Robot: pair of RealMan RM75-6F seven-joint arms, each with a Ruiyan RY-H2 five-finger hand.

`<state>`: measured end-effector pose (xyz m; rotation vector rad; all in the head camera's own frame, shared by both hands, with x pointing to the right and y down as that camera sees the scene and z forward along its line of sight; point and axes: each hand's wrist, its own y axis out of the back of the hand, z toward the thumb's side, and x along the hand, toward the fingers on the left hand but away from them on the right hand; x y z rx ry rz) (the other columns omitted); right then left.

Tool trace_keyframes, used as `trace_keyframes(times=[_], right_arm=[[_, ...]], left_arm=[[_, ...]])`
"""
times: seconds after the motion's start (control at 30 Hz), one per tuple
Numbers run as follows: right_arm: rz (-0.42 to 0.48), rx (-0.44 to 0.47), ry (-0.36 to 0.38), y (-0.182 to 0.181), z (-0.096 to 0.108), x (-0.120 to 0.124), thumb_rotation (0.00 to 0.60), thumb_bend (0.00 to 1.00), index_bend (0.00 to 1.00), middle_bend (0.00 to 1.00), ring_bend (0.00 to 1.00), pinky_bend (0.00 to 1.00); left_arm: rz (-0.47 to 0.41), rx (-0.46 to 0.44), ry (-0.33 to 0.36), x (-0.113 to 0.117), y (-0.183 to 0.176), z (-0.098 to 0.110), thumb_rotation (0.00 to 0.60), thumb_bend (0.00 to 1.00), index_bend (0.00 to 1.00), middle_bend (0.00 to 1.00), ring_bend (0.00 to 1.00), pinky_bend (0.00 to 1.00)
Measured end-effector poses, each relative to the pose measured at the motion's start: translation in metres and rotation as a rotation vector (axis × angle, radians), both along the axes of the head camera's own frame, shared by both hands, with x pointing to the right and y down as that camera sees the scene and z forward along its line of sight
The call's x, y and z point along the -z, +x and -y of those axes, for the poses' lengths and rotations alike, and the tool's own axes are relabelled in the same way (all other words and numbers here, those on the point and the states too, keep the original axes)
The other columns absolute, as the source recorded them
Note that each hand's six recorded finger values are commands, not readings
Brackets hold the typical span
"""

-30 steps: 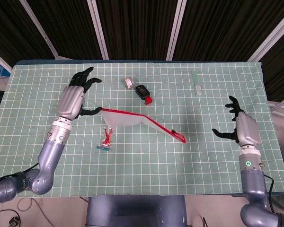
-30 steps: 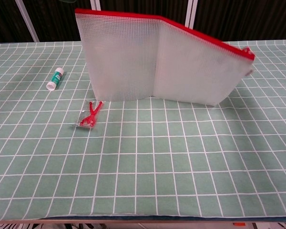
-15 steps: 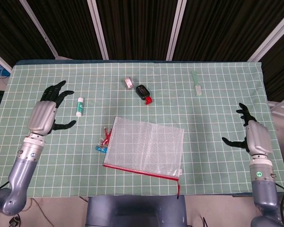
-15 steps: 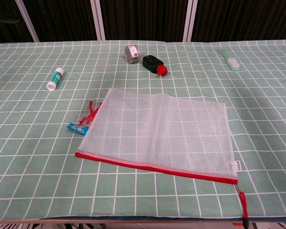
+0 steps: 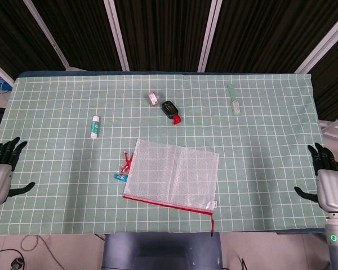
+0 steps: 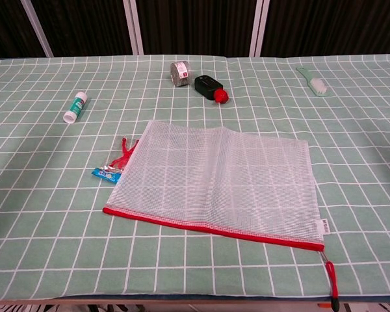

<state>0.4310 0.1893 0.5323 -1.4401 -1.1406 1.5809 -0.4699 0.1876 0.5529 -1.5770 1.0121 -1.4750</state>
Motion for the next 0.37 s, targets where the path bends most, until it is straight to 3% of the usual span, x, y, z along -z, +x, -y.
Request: trace_keyframes(times=[0.23,0.37], right_arm=[[-0.008,-0.006,0.009,0.022,-0.025,-0.002,0.600,0.04,0.00,0.00,0.00,0.22],[0.000,0.003,0.018,0.021,-0.027,-0.003,0.600,0.04,0.00,0.00,0.00,0.22]], left_arm=[[0.045,0.003,0.059,0.008,-0.029,-0.018,0.600,0.04,0.00,0.00,0.00,0.00],[-0.001,0.029,0.088,0.011,-0.031,-0.020,0.600,0.04,0.00,0.00,0.00,0.00]])
